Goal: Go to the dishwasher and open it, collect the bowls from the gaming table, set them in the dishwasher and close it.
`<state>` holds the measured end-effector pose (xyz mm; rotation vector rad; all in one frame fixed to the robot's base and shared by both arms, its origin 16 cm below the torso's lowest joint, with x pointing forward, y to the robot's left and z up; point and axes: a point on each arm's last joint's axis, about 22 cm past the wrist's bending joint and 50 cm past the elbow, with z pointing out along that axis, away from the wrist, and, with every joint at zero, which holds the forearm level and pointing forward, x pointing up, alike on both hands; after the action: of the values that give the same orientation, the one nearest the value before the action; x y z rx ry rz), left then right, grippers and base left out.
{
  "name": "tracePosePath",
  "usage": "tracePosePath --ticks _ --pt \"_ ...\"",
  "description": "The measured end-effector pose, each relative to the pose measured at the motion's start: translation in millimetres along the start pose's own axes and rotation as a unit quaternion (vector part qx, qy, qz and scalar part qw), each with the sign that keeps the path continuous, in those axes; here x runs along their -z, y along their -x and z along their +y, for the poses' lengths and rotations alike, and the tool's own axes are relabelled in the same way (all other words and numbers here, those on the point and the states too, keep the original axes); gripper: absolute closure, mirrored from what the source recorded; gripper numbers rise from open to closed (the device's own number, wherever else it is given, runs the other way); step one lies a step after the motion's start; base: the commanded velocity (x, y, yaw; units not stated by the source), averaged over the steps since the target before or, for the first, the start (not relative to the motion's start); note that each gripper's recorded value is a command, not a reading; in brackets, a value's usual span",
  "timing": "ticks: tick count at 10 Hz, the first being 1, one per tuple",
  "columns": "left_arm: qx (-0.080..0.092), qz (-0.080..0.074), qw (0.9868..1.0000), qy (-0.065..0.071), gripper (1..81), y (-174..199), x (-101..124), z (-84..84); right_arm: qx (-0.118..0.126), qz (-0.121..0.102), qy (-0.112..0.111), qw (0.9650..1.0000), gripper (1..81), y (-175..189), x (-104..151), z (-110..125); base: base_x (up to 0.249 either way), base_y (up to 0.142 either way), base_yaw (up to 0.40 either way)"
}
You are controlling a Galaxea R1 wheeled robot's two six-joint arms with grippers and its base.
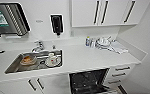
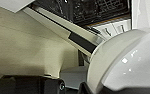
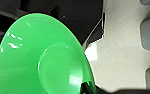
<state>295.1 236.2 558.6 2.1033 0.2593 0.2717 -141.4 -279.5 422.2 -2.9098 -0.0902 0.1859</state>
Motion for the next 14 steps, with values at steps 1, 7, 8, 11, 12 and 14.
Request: tracePosePath --ticks 1,7,8,11,12,14 --pt "0.006 -0.022 0.9995 0.021 81.1 7.3 -23.2 19.3 0.000 0.000 0.000 1.0000 81.1 0.0 0.1 0.4 0.000 0.000 0.000" --pt "-0.039 -0.089 0.9942 0.044 81.1 -43.7 -75.3 87.6 -0.001 -0.001 0.000 1.0000 81.1 0.6 0.4 0.6 0.000 0.000 0.000" --pt "-0.045 -0.096 0.9935 0.042 81.1 -54.0 -76.1 92.6 -0.001 -0.002 0.000 1.0000 81.1 1.8 0.5 0.4 0.000 0.000 0.000" --pt "-0.044 -0.124 0.9900 0.051 81.1 -91.2 -101.7 114.0 -0.010 -0.036 -0.003 0.9993 81.1 32.7 3.7 -3.1 0.000 0.000 0.000" --pt "-0.040 -0.135 0.9887 0.049 81.1 -101.1 -113.0 115.9 -0.013 -0.048 -0.007 0.9987 81.1 44.2 5.7 -5.6 0.000 0.000 0.000" --pt "-0.049 -0.160 0.9848 0.046 81.1 -116.4 -131.9 132.7 -0.016 -0.052 -0.011 0.9984 81.1 46.5 6.4 -8.0 0.000 0.000 0.000"
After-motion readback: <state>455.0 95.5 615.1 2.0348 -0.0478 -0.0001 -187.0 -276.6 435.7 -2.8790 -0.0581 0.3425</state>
